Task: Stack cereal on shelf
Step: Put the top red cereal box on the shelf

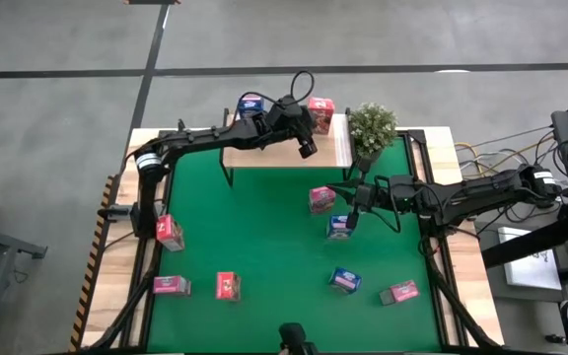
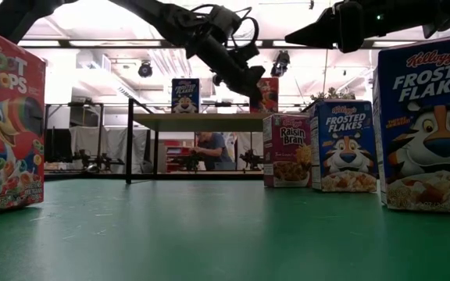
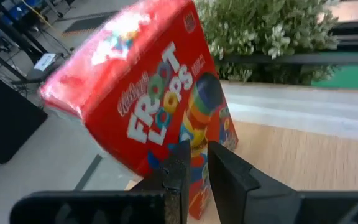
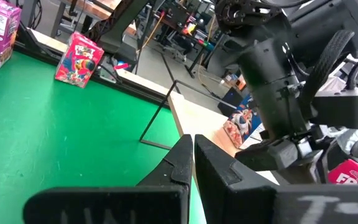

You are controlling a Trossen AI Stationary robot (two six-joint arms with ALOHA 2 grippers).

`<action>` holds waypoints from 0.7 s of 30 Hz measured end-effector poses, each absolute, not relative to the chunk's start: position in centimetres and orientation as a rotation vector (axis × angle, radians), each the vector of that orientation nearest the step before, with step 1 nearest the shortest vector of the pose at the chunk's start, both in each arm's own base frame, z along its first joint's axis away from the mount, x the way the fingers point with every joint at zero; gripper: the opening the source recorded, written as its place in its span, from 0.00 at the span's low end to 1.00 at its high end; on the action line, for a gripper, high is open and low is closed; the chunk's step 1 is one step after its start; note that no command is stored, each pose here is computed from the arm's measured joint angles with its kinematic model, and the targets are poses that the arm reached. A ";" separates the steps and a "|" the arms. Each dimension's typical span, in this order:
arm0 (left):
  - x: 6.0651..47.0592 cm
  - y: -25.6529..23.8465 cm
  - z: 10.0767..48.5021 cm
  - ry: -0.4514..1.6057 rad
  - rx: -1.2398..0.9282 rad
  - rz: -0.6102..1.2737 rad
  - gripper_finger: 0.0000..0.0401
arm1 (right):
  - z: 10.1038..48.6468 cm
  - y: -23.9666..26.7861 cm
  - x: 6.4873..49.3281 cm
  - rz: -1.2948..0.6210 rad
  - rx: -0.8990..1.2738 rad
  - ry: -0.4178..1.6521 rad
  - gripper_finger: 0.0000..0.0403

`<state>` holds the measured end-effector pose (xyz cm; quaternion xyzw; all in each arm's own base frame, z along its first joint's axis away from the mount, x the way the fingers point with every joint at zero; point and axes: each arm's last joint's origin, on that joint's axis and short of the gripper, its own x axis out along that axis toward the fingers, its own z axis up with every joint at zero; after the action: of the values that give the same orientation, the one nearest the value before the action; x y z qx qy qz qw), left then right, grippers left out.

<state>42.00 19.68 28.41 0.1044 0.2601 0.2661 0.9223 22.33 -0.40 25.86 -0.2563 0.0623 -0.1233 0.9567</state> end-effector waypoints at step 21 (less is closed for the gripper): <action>42.7 19.5 28.5 0.484 0.185 0.491 0.09 | 25.8 -0.4 22.3 -0.266 -0.531 0.139 0.02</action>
<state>42.71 19.49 28.47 0.0906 0.2367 0.2401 0.9371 22.31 -0.45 25.80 -0.2615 0.0684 -0.1308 0.9539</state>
